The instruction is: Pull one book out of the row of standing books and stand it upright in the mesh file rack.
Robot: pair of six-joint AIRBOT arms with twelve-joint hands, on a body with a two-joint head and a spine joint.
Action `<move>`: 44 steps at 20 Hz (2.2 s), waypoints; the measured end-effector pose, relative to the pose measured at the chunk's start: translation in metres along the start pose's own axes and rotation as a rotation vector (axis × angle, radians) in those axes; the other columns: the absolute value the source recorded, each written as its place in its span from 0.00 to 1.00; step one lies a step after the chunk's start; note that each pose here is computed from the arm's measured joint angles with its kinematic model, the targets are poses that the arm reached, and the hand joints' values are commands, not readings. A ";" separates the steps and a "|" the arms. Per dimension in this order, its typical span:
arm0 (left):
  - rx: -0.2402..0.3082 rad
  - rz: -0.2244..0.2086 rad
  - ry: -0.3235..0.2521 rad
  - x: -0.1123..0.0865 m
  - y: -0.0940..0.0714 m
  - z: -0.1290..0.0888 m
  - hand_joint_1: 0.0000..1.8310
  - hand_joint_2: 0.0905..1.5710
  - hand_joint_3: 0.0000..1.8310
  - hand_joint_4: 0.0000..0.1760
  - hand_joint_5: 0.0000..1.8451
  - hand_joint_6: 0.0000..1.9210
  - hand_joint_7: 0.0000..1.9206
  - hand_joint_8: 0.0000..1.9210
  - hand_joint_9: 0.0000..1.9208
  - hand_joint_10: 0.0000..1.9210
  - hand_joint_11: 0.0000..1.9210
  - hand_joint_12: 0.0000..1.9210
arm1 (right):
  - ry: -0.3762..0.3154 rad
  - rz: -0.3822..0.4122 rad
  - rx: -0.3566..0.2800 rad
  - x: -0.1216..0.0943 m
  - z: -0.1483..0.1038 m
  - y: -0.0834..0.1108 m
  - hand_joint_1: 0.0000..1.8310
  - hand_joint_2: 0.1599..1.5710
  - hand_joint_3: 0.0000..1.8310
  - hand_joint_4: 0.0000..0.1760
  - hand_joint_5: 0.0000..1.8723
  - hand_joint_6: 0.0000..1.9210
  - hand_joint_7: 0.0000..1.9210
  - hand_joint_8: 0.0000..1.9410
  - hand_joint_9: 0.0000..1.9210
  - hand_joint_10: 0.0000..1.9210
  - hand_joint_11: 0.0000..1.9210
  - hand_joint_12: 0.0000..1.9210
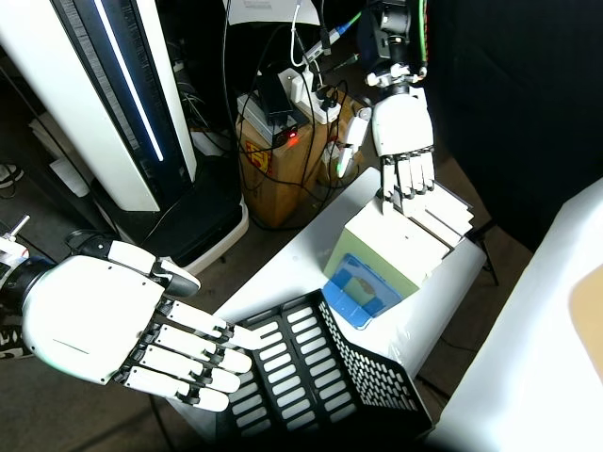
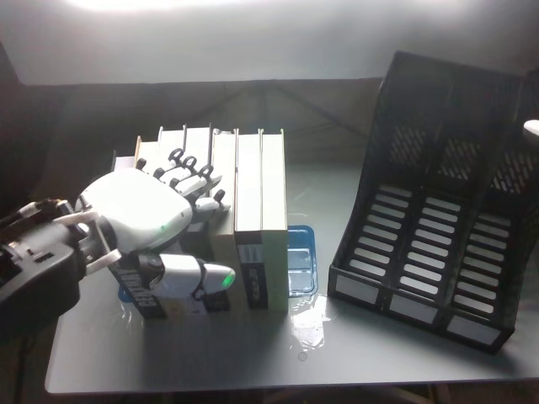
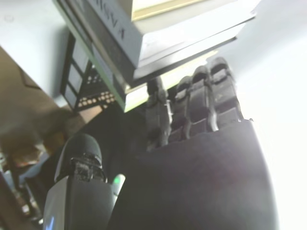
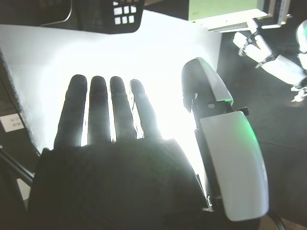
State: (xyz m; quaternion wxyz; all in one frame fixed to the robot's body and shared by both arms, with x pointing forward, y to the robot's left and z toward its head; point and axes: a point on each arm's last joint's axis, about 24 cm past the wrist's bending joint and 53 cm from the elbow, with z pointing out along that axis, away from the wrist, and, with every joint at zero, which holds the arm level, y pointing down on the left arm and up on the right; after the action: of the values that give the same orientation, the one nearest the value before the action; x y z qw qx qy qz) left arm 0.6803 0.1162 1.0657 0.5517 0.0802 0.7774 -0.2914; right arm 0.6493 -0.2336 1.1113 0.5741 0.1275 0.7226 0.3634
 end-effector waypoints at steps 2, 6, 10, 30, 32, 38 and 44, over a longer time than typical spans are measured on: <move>0.002 0.000 0.007 0.006 0.000 -0.004 0.00 0.70 0.00 0.41 0.21 0.02 0.00 0.00 0.00 0.00 0.00 0.00 | 0.000 0.003 0.004 0.000 0.000 -0.001 0.26 0.82 0.00 0.00 0.00 0.00 0.00 0.00 0.00 0.00 0.00 0.00; 0.020 0.005 0.018 0.016 -0.007 -0.017 0.00 0.71 0.00 0.26 0.21 0.02 0.00 0.00 0.00 0.00 0.00 0.00 | 0.000 0.002 0.003 0.000 0.000 -0.001 0.25 0.82 0.00 0.00 0.00 0.00 0.00 0.00 0.00 0.00 0.00 0.00; 0.040 -0.007 0.026 0.027 -0.014 -0.029 0.00 0.70 0.00 0.21 0.23 0.02 0.00 0.00 0.00 0.00 0.00 0.00 | 0.003 0.001 0.007 0.001 -0.001 -0.002 0.24 0.82 0.00 0.00 0.00 0.00 0.00 0.00 0.00 0.00 0.00 0.00; 0.111 -0.127 0.111 0.075 -0.036 -0.073 0.00 0.72 0.00 0.04 0.27 0.02 0.00 0.00 0.00 0.00 0.00 0.00 | 0.002 0.004 0.010 0.001 -0.001 -0.003 0.25 0.82 0.00 0.00 0.00 0.00 0.00 0.00 0.00 0.00 0.00 0.00; 0.115 -0.133 0.108 0.075 -0.037 -0.073 0.00 0.71 0.00 0.04 0.26 0.02 0.00 0.00 0.00 0.00 0.00 0.00 | 0.003 0.003 0.010 0.001 -0.001 -0.003 0.25 0.83 0.00 0.00 0.00 0.00 0.00 0.00 0.00 0.00 0.00 0.00; 0.114 -0.114 -0.023 0.026 -0.026 -0.082 0.00 0.76 0.02 0.07 0.15 0.00 0.00 0.00 0.00 0.00 0.00 0.00 | 0.046 -0.031 -0.048 0.012 -0.003 0.016 0.26 0.83 0.00 0.00 0.00 0.00 0.00 0.00 0.00 0.00 0.00 0.00; 0.050 -0.104 -0.173 -0.026 0.004 -0.090 0.00 0.85 0.02 0.25 0.00 0.00 0.00 0.00 0.00 0.00 0.00 0.00 | 0.101 -0.144 -0.194 0.010 0.001 0.068 0.35 0.76 0.00 0.00 0.00 0.00 0.00 0.00 0.00 0.00 0.00 0.00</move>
State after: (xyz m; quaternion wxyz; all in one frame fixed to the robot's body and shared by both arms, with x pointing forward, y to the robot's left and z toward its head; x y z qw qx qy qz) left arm 0.6190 0.1735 1.1079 0.5987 0.0278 0.7224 -0.3449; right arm 0.6310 -0.1795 1.1491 0.5713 0.0005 0.7192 0.3953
